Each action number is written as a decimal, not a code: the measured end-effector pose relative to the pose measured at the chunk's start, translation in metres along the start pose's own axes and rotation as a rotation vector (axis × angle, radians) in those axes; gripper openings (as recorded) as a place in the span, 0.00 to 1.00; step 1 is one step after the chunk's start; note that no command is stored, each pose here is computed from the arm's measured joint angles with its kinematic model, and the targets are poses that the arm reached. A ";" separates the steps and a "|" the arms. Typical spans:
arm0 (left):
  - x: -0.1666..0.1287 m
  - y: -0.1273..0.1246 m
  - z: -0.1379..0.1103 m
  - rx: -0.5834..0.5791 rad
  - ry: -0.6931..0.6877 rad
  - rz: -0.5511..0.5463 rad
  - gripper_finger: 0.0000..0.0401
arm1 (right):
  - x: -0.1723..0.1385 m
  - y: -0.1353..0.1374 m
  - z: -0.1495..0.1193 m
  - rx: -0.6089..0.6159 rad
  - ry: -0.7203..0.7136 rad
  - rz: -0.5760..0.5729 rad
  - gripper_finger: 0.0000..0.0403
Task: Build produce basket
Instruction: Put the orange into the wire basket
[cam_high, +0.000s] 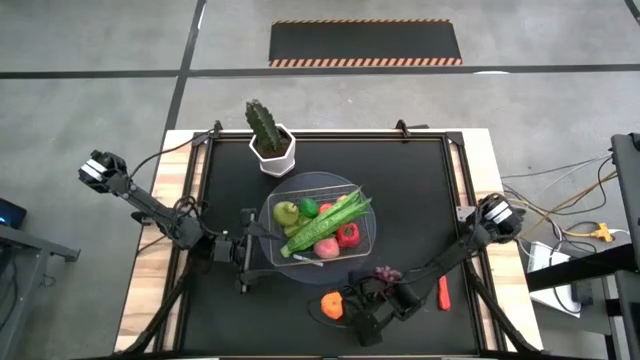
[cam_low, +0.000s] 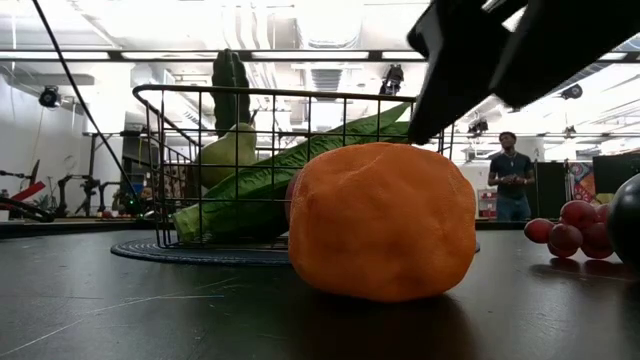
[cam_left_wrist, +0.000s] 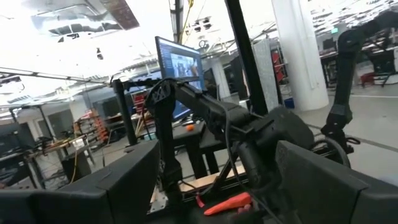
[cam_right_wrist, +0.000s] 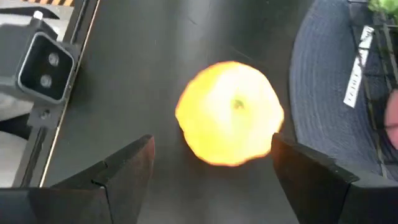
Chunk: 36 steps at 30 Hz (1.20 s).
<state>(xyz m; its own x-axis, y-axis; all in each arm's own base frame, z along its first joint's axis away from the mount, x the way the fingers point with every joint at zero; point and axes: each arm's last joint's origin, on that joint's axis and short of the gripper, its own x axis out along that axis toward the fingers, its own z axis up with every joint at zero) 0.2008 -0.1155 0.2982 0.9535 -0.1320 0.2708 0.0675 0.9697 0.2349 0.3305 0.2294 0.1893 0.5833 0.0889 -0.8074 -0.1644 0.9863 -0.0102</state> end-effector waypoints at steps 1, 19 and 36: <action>0.000 0.000 0.000 -0.001 -0.001 -0.001 0.75 | 0.003 0.002 0.002 0.001 -0.001 0.000 0.76; 0.000 0.000 0.003 0.027 -0.015 0.003 0.75 | 0.021 0.010 0.026 0.126 -0.022 -0.042 0.78; 0.000 0.000 0.004 0.044 -0.020 0.005 0.75 | 0.027 0.006 0.028 0.063 0.008 -0.065 0.91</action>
<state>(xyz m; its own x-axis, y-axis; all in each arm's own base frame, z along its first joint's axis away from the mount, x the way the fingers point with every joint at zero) 0.2001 -0.1160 0.3018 0.9477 -0.1314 0.2909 0.0490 0.9605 0.2740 0.3670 0.2419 0.1841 0.5847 0.0235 -0.8109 -0.0757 0.9968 -0.0256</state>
